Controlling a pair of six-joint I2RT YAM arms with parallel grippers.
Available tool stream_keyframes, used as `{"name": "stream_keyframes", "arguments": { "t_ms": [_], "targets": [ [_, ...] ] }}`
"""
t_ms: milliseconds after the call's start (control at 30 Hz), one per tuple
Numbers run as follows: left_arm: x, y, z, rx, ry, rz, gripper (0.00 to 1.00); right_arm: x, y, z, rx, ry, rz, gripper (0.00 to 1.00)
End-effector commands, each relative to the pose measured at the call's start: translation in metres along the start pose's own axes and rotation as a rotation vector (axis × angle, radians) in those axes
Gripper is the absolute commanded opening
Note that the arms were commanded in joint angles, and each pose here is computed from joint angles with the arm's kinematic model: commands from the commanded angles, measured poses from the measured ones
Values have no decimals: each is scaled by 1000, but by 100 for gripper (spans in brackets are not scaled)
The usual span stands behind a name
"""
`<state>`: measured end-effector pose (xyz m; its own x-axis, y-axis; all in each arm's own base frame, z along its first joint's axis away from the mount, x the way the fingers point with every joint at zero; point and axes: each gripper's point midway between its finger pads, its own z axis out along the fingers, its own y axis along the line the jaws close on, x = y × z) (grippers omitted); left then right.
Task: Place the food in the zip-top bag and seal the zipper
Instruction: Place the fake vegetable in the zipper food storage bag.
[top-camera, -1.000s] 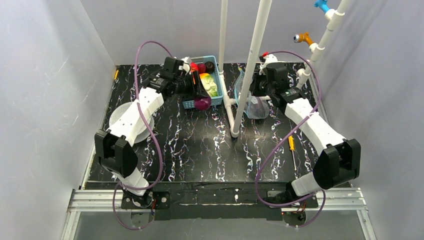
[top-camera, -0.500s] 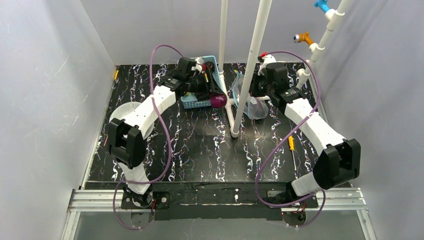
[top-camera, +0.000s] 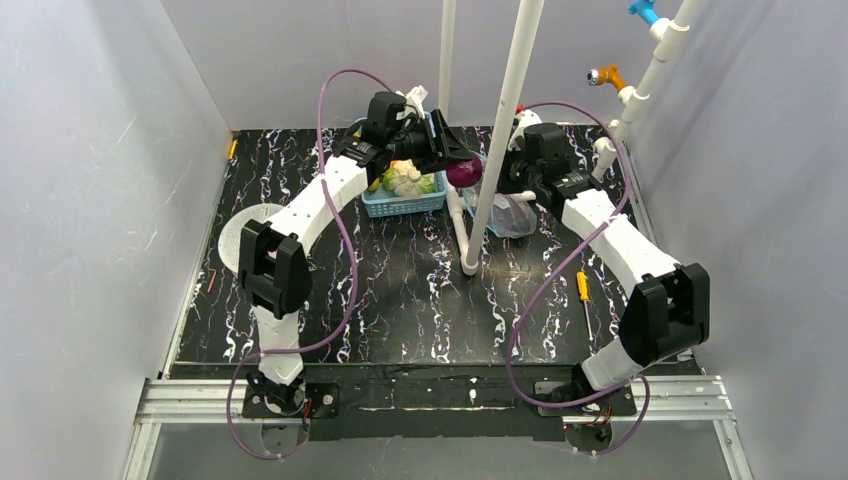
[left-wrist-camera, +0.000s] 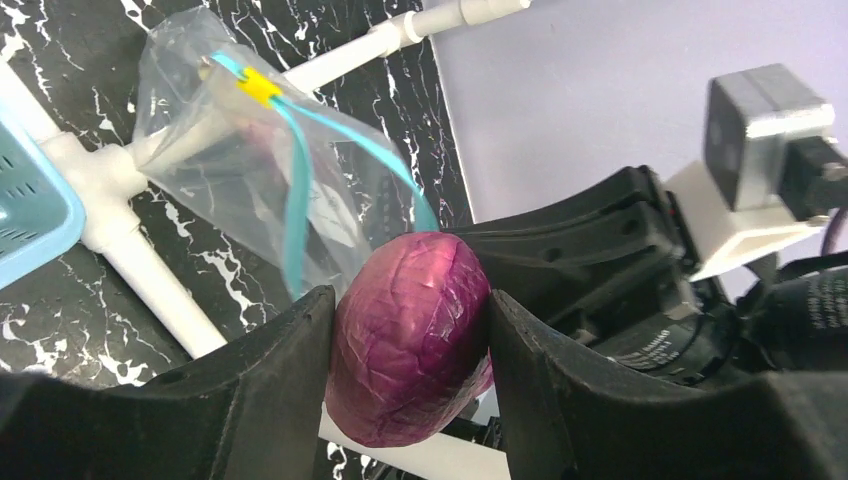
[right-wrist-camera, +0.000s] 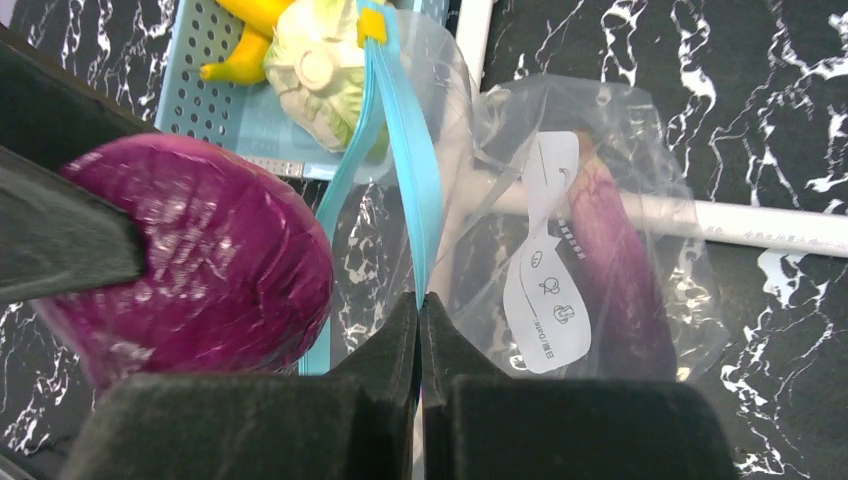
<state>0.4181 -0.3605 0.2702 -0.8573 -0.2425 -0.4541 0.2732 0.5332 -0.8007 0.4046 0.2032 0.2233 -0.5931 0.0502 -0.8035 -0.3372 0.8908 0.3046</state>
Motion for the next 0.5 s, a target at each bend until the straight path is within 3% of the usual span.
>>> {"name": "stream_keyframes", "arguments": {
  "t_ms": [0,233,467],
  "targets": [
    [-12,-26,-4,84,-14,19,0,-21,19,-7,-74,-45,-19,1],
    [-7,-17,4,80,-1,-25,0,-28,22,-16,-78,-83,-9,1],
    [29,35,17,-51,72,-119,0,-40,20,-37,-55,-167,-20,1]
  ]
}}
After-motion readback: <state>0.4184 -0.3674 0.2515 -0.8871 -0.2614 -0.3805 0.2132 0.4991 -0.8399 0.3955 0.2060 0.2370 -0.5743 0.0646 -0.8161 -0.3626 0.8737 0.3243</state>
